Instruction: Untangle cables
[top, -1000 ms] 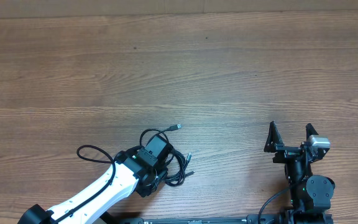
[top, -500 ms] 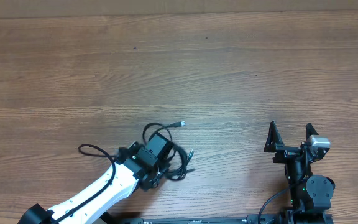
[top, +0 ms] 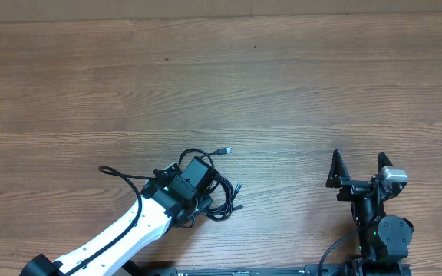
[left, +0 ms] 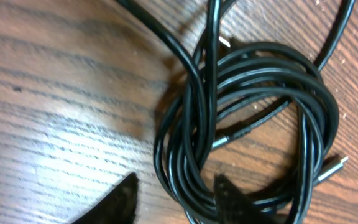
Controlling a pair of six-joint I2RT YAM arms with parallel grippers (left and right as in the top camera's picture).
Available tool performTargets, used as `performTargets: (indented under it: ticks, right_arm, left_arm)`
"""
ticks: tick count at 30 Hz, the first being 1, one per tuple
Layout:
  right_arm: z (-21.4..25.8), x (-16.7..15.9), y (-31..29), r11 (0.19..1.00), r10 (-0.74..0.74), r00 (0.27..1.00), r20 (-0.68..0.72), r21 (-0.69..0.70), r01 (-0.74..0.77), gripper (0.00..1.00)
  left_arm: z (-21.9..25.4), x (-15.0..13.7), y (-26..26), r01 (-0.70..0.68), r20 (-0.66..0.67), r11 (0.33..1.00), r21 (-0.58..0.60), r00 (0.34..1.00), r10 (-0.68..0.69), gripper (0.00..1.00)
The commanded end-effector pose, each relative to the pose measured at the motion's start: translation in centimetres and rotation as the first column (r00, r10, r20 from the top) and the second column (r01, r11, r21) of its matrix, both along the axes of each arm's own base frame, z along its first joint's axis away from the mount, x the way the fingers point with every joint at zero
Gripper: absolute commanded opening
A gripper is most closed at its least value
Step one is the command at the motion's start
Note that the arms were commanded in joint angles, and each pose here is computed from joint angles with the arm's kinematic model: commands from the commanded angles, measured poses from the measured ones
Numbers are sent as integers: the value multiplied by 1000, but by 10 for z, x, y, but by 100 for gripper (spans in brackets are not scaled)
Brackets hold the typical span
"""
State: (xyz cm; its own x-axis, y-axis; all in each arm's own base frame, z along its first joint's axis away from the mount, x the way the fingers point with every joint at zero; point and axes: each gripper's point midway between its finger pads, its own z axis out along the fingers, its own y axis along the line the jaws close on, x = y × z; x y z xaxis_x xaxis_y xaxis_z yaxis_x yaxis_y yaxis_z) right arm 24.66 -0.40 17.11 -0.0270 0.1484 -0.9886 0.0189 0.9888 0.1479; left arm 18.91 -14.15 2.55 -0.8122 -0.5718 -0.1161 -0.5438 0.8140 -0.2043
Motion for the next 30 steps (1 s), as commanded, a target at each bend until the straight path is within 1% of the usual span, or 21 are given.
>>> performTargets:
  ticks: [1,2,3,4,7,9,12,14,15,16,17,19,20,23,24,26,27,30]
  right_arm:
    - [-3,0,-3,1000,-13,1000,-3,3,13,100]
    - [-3,0,-3,1000,-13,1000,-3,3,13,100]
    - [-3,0,-3,1000,-13,1000,-3,3,13,100]
    - [-3,0,-3,1000,-13,1000,-3,3,13,100]
    - [-3,0,-3,1000,-13,1000,-3,3,13,100]
    - [-3,0,-3,1000,-13,1000,-3,3,13,100]
    - [-3,0,-3,1000,-13,1000,-3,3,13,100]
    - [-3,0,-3,1000,-13,1000,-3,3,13,100]
    - [-3,0,-3,1000,-13,1000,-3,3,13,100]
    - [-3,0,-3,1000,-13,1000,-3,3,13,100]
    - [-3,0,-3,1000,-13,1000,-3,3,13,100]
    - [-3,0,-3,1000,-13,1000,-3,3,13,100]
    - [-3,0,-3,1000,-13,1000,-3,3,13,100]
    - [-3,0,-3,1000,-13,1000,-3,3,13,100]
    - [-3,0,-3,1000,-13,1000,-3,3,13,100]
    - [-3,0,-3,1000,-13,1000,-3,3,13,100]
    - [-3,0,-3,1000,-13,1000,-3,3,13,100]
    - [-3,0,-3,1000,-13,1000,-3,3,13,100]
  left_arm:
    - [-6,-4,8,-48,2,999,21,999,48,30]
    - [-10,-7,11,-72,-7,997,25,997,72,31]
    - [-13,-9,13,-91,-13,995,28,996,91,36]
    - [-19,-9,12,-105,-7,994,17,994,105,49]
    - [-23,-6,10,-105,13,994,-3,994,106,52]
    - [-23,-5,10,-106,15,994,-4,994,106,53]
    - [-23,-5,10,-106,15,994,-3,994,106,43]
    - [-23,-5,10,-106,16,994,-2,994,106,34]
    - [-23,-5,10,-106,16,994,-2,994,106,28]
    - [-24,-5,10,-106,15,994,0,994,106,16]
    - [-24,-6,10,-106,13,994,1,994,106,11]
    - [-27,-7,11,-106,4,994,11,994,106,8]
    - [-30,-8,12,-107,-5,994,20,994,107,8]
    - [-41,-13,16,-116,-43,992,53,992,118,13]
    - [-45,-14,16,-114,-55,991,63,992,118,13]
    - [-51,-17,18,-111,-79,991,80,990,118,9]
    - [-56,-19,21,-109,-95,989,101,988,119,4]
    - [-59,-22,23,-107,-110,988,115,987,119,4]
